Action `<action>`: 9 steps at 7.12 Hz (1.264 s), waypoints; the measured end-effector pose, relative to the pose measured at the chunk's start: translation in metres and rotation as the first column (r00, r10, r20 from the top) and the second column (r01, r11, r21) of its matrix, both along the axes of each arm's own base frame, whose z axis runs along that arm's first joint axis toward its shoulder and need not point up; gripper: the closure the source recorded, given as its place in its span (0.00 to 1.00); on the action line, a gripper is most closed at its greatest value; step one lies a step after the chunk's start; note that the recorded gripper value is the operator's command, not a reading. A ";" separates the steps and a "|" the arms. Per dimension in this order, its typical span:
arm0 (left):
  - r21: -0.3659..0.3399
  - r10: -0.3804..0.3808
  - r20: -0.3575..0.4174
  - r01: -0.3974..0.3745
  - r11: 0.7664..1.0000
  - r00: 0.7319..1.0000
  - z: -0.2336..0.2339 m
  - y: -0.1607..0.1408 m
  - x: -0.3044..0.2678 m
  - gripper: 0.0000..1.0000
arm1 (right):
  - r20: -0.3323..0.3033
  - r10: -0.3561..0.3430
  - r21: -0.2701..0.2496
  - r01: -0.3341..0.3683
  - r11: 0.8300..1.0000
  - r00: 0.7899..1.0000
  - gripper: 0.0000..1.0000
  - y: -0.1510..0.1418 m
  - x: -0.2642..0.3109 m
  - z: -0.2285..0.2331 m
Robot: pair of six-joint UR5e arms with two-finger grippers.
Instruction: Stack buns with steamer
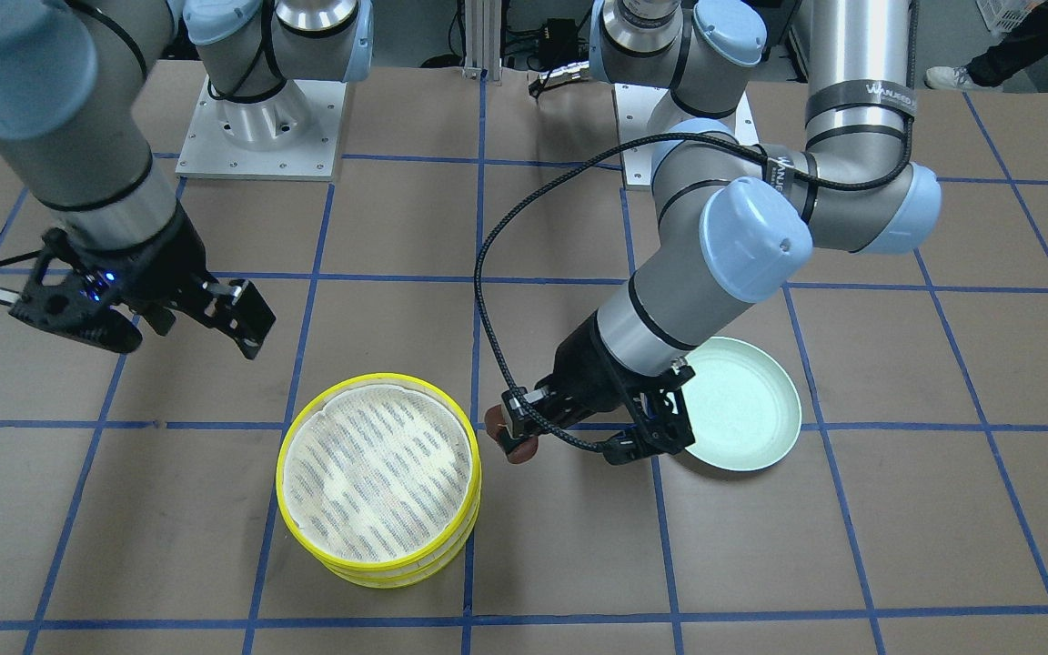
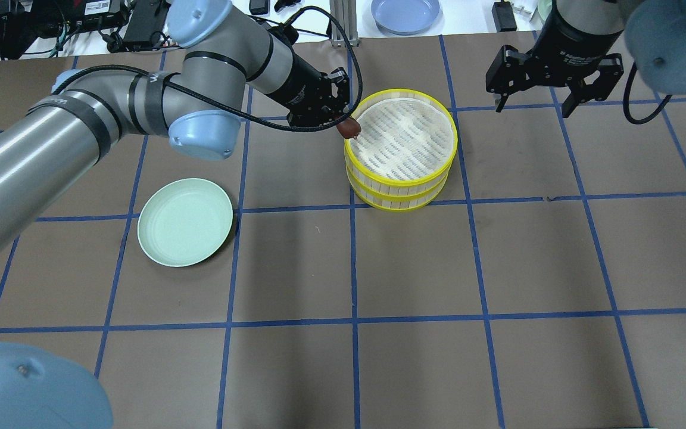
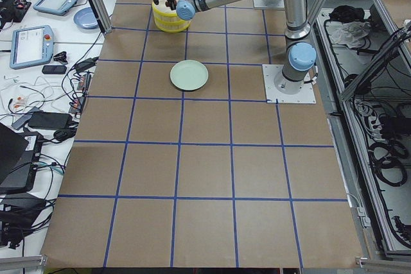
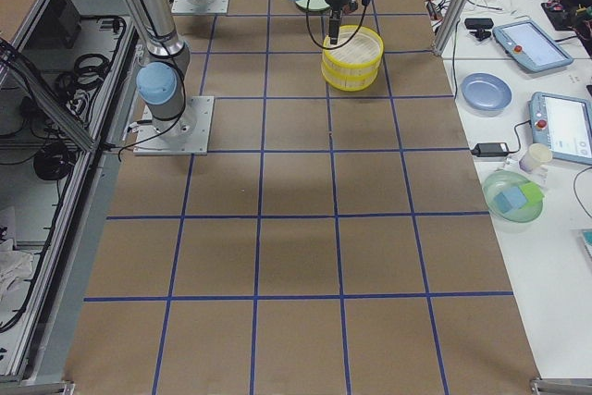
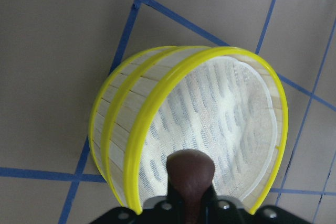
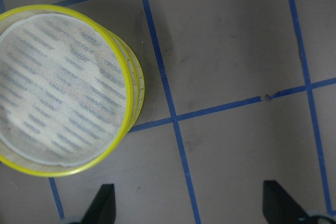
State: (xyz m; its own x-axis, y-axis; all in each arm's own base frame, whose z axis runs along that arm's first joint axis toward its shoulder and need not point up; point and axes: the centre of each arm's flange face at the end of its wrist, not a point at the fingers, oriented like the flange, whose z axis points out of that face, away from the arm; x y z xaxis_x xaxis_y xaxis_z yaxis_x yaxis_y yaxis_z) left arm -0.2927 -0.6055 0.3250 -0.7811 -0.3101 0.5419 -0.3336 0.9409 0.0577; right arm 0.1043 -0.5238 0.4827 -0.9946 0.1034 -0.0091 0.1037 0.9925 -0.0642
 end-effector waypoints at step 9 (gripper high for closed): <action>-0.109 -0.085 0.114 0.097 0.989 0.990 0.019 -0.019 0.037 0.00 | -0.008 0.146 0.007 -0.146 0.989 0.989 0.00 0.011 -0.002 0.010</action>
State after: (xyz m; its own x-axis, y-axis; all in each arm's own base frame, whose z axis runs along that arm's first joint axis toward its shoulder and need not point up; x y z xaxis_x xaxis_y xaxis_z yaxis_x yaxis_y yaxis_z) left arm -0.2557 -0.6242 0.3444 -0.8592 -0.1760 0.4804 -0.2448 0.9660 -0.0838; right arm 0.1022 -0.5130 0.4927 -0.9991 -0.0425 -0.0008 -0.0424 0.9974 -0.0582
